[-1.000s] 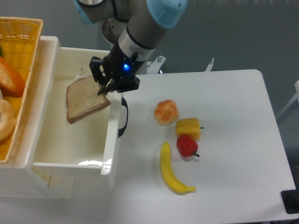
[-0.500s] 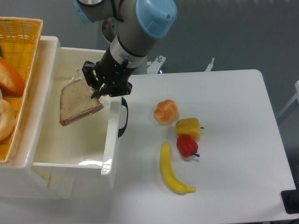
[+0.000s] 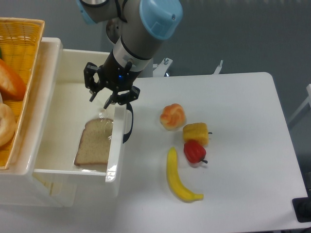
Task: Place the toast in the upper white drawer
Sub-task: 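Lower the toast into the drawer and open the gripper, then raise the open gripper up out of the drawer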
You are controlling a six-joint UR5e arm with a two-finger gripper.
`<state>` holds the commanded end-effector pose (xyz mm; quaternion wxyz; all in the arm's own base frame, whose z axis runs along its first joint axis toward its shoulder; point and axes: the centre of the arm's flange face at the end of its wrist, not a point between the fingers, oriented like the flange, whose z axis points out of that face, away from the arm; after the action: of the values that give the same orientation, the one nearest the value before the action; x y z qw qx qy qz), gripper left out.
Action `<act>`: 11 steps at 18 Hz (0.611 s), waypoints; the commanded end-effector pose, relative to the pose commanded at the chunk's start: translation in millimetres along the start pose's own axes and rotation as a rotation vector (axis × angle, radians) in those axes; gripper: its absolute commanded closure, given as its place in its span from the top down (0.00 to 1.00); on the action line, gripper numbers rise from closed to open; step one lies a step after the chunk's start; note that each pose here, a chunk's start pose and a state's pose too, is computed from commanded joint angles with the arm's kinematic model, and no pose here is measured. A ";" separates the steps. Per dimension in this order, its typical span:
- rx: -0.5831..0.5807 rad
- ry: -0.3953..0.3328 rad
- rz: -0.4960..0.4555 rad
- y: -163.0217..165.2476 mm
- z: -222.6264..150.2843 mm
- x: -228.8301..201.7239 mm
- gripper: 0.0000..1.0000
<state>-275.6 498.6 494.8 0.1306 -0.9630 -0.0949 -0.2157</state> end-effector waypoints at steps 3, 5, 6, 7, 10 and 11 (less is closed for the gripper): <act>-0.003 -0.037 -0.019 5.9 -9.1 -13.7 0.46; 0.020 -0.055 -0.030 7.1 -16.8 -22.2 0.53; 0.044 -0.073 -0.026 5.0 -22.3 -26.4 0.54; 0.065 -0.090 -0.021 4.0 -26.5 -30.6 0.57; 0.087 -0.105 -0.039 8.7 -35.9 -45.4 0.63; 0.092 -0.108 -0.049 11.1 -39.3 -51.0 0.72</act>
<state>-333.6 470.1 504.3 0.1638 -0.9637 -0.1353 -0.1619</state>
